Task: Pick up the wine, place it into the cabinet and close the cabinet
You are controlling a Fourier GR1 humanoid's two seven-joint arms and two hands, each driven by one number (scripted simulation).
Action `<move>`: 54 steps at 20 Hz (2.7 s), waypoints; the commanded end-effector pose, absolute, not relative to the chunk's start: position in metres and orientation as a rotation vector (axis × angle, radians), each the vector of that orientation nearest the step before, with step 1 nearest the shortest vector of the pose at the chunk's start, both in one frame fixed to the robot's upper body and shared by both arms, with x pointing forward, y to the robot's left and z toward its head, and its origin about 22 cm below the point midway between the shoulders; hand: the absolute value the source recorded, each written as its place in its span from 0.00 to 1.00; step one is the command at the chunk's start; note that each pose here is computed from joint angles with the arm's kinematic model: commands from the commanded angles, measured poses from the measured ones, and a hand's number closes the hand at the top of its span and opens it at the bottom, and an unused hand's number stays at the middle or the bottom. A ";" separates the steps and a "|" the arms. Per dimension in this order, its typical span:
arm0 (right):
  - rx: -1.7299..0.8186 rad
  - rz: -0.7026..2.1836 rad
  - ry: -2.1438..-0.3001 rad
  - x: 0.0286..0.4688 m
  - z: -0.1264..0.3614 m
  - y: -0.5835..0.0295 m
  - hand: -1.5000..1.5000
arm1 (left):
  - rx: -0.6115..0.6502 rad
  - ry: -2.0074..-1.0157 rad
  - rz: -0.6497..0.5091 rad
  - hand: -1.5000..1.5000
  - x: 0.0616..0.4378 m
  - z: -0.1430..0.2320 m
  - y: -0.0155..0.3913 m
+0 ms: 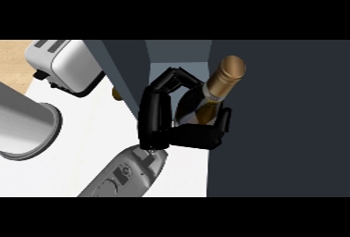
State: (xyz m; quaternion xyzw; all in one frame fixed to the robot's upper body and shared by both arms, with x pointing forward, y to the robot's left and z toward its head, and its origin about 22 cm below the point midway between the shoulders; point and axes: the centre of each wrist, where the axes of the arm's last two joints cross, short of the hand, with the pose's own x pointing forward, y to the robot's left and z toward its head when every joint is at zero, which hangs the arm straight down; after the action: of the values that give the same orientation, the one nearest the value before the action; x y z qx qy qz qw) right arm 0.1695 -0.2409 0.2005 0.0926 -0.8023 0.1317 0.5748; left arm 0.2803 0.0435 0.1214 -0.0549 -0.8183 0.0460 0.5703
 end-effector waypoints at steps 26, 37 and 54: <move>0.247 0.282 -1.947 0.135 0.203 -0.239 0.00 | 0.071 -1.920 0.130 1.00 0.322 0.022 0.072; 0.275 0.313 -1.933 0.136 0.210 -0.252 0.00 | 0.057 -1.887 0.147 1.00 0.350 0.022 0.082; 0.295 0.291 -1.915 0.144 0.197 -0.236 0.00 | 0.181 -1.899 0.124 1.00 0.407 0.044 0.093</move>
State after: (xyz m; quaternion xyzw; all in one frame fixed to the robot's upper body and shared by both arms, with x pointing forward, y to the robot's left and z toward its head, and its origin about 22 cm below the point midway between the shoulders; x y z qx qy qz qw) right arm 0.1687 -0.2400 0.1938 0.1084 -0.8010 0.1224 0.5759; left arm 0.3960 0.0917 0.0356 0.0568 -0.7971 0.0584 0.5984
